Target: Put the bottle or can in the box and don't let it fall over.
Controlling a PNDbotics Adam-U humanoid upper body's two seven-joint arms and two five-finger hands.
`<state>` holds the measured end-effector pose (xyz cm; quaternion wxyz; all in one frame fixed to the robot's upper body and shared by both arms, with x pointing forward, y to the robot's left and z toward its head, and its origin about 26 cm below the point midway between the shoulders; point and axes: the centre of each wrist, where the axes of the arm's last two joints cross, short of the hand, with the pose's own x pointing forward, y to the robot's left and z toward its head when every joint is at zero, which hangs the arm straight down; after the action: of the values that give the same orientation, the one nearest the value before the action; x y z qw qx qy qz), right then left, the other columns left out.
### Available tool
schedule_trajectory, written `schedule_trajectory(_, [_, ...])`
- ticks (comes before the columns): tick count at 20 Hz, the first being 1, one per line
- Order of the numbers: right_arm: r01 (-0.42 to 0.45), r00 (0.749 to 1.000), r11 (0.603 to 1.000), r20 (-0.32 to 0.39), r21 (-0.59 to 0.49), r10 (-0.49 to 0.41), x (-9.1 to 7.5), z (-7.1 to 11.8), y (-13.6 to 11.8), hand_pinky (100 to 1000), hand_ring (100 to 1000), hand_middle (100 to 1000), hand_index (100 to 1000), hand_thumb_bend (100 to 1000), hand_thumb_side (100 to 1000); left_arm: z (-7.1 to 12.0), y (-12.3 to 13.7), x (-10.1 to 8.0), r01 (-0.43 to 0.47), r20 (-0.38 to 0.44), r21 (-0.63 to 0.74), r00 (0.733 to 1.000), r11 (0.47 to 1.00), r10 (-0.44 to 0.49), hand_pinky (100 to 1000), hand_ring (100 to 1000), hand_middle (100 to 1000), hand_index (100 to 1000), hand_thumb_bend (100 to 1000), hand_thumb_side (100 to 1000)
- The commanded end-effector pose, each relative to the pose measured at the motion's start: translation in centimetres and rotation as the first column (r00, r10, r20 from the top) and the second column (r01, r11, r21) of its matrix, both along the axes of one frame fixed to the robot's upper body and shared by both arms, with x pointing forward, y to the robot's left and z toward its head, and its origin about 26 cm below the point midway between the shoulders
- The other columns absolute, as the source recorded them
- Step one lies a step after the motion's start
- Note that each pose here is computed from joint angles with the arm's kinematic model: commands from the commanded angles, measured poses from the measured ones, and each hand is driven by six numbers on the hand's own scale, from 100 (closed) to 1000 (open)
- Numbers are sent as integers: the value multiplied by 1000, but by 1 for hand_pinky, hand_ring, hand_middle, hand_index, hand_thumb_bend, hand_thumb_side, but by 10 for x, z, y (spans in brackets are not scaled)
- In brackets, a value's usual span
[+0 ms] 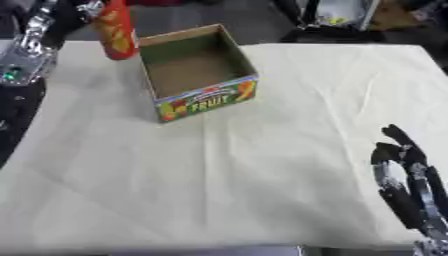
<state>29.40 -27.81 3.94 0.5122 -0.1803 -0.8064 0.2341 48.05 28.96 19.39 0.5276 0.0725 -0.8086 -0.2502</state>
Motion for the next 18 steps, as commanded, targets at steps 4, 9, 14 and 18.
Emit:
schedule_trajectory(4, [-25, 999, 1000, 25, 2, 25, 5, 8, 4, 847, 834, 913, 1000, 100, 872, -17, -38, 6, 110, -58, 53, 993, 993, -106, 925, 913, 929, 611, 100, 274])
schedule_trajectory(9, [-22, 999, 1000, 28, 2, 22, 6, 9, 4, 847, 834, 913, 1000, 100, 869, -42, -38, 2, 54, -58, 244, 997, 968, -41, 928, 925, 962, 937, 525, 727])
schedule_trajectory(14, [-16, 999, 1000, 28, -2, 16, 5, 9, 2, 847, 834, 913, 1000, 100, 870, -45, -23, -7, 6, 31, 392, 999, 920, -20, 941, 936, 993, 1000, 727, 863])
schedule_trajectory(18, [-9, 1000, 1000, 26, -4, 9, 5, 9, 0, 847, 834, 914, 1000, 100, 870, -40, -6, -21, -14, 77, 430, 997, 903, -20, 943, 938, 997, 1000, 750, 897])
